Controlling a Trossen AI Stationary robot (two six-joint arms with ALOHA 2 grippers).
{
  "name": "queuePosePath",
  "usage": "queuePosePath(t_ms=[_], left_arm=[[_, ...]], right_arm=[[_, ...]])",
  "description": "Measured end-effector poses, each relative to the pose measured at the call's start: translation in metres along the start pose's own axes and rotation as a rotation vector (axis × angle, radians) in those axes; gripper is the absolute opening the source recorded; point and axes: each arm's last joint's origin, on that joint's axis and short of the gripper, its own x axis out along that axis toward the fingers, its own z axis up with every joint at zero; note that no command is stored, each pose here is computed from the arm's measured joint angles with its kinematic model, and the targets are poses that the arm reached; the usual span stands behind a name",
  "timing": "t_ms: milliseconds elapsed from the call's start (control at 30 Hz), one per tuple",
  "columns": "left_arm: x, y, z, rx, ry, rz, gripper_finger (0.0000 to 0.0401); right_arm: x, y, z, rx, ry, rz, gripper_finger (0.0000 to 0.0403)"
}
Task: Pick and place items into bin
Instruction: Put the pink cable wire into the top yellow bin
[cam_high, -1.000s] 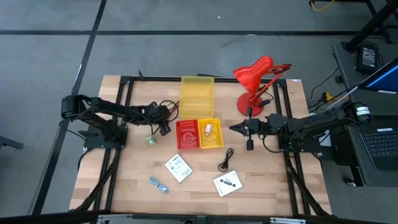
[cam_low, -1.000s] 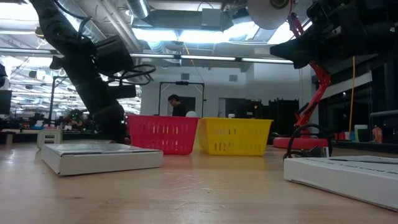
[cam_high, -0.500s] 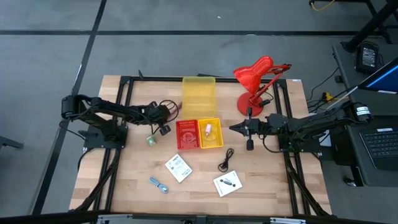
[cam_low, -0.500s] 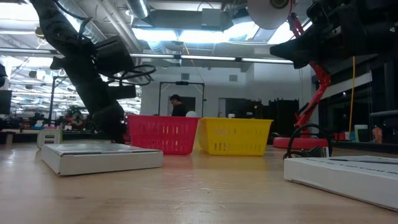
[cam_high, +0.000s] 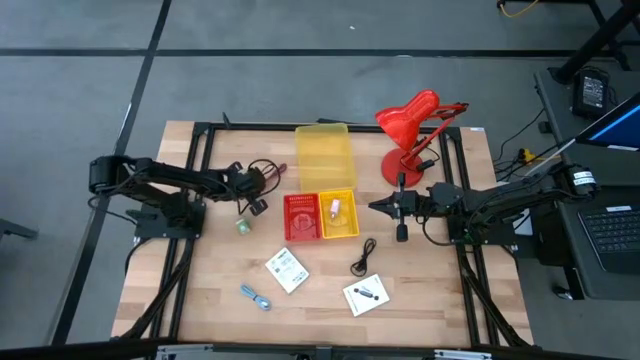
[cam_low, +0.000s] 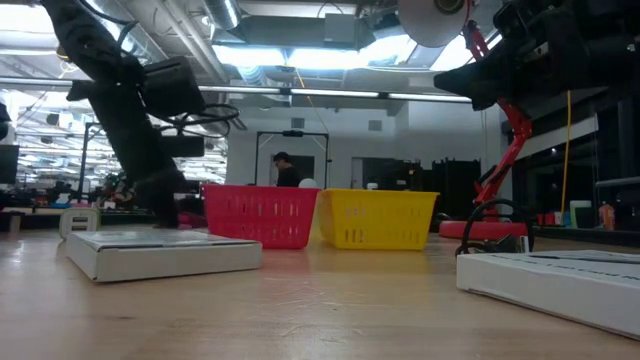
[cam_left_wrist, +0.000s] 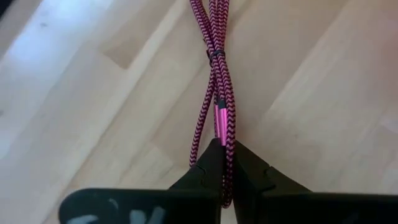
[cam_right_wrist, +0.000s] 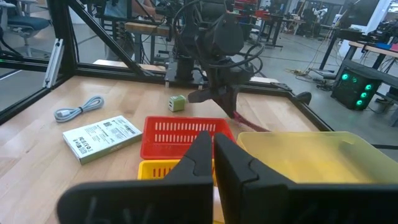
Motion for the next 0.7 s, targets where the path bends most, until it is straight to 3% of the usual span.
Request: queuePosePath(t_ms=[433,700], left_arm=[[-0.031,0.010,0.011,0.027,-0.181,-0.029,0.0005],[-0.059,0.017,0.020,0.077,-0.367,-0.131,0.0004]], right_arm=[[0.000,0.000,0.000,0.000,0.000,0.000,0.0000],[0.000,0.000,0.000,0.000,0.000,0.000,0.0000]])
